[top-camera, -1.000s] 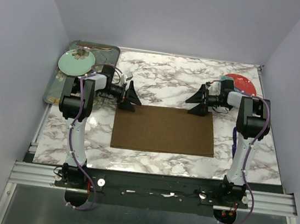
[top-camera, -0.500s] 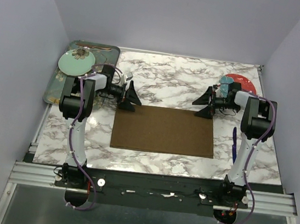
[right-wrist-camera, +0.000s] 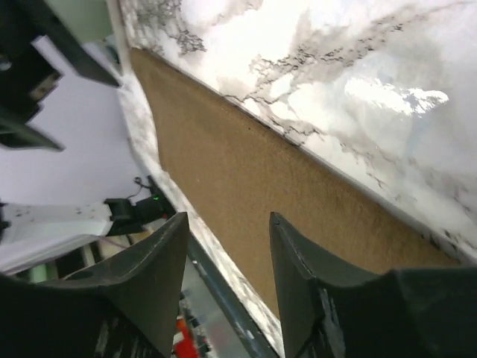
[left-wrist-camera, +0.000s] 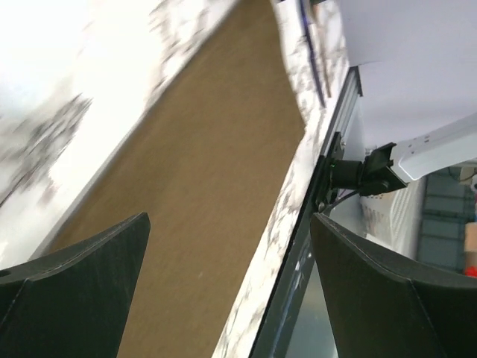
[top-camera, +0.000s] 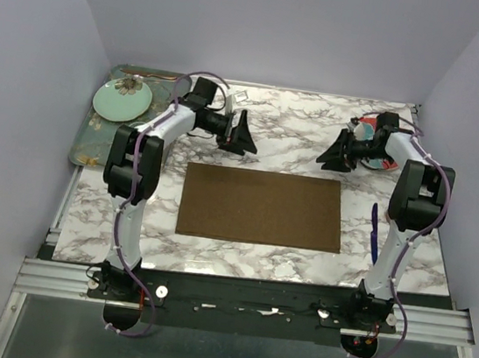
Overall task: Fold the napkin into a case and place the utensils inside
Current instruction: Smooth out the rectangle-folded napkin at the center of the board.
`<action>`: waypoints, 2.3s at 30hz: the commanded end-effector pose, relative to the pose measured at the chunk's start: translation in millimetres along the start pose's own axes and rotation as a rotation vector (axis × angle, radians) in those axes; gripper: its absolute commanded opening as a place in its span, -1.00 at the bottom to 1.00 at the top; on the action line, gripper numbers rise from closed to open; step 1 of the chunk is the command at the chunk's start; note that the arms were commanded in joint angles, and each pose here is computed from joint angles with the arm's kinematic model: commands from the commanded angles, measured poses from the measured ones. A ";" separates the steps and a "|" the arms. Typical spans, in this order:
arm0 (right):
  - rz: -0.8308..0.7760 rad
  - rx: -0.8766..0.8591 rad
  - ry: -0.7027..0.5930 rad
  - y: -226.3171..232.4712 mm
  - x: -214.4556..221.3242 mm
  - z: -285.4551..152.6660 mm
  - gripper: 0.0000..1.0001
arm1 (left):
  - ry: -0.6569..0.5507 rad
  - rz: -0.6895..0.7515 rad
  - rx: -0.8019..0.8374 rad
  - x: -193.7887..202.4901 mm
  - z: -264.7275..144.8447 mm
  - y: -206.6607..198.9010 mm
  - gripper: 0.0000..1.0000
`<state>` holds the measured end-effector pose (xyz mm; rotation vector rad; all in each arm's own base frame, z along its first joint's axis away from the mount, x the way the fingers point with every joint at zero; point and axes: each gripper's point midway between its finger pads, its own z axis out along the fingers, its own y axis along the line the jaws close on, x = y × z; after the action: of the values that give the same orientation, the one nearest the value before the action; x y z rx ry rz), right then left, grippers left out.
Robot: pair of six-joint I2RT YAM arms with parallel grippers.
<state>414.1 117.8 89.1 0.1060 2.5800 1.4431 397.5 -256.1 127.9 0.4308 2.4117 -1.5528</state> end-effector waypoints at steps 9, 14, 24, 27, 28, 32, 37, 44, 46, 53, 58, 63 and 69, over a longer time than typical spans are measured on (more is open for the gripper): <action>-0.074 0.378 0.040 -46.8 8.4 -2.2 -0.72 | -0.023 0.002 0.230 -19.7 124.3 -84.8 0.97; -0.091 0.465 0.078 -64.9 10.7 0.5 -0.87 | -0.015 -0.123 0.243 -5.9 142.7 -65.1 0.97; -0.236 0.644 0.182 -76.6 10.4 1.4 -0.99 | 0.008 -0.243 0.201 18.9 143.2 -14.6 0.97; -0.282 0.676 0.221 -79.6 16.9 2.6 -0.99 | 0.002 -0.255 0.197 22.5 135.4 -3.9 0.97; -0.303 0.681 0.236 -80.7 18.3 2.6 -0.99 | -0.002 -0.257 0.196 22.5 133.1 -1.6 0.97; -0.393 0.750 0.265 -85.5 16.9 0.4 -0.99 | -0.008 -0.270 0.203 25.7 125.5 4.5 0.97; -0.491 0.795 0.285 -86.9 13.0 -2.0 -0.99 | -0.014 -0.277 0.194 30.9 121.0 11.1 0.97; -0.586 0.775 0.201 -50.5 -10.9 -14.9 -0.89 | -0.025 -0.270 0.192 30.9 122.7 14.7 0.97; -0.608 0.747 0.189 -37.2 -10.8 -16.8 -0.82 | -0.031 -0.267 0.191 28.4 122.5 14.8 0.97; -0.642 0.728 0.267 -37.2 16.3 -6.6 -0.77 | -0.030 -0.275 0.194 29.3 123.1 15.9 0.97; -0.697 0.792 0.344 -59.7 21.0 -2.3 -0.78 | -0.026 -0.277 0.194 30.2 122.5 15.1 0.97; -0.762 0.917 0.418 -91.2 15.5 -11.5 -0.82 | -0.025 -0.281 0.195 31.3 117.3 14.0 0.97; -0.777 0.951 0.452 -95.9 9.2 -15.4 -0.83 | -0.028 -0.286 0.195 32.6 105.5 16.0 0.97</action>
<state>396.6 72.1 19.9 -0.9928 2.8443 0.0564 381.5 -361.6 73.8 0.1507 2.3435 -1.9307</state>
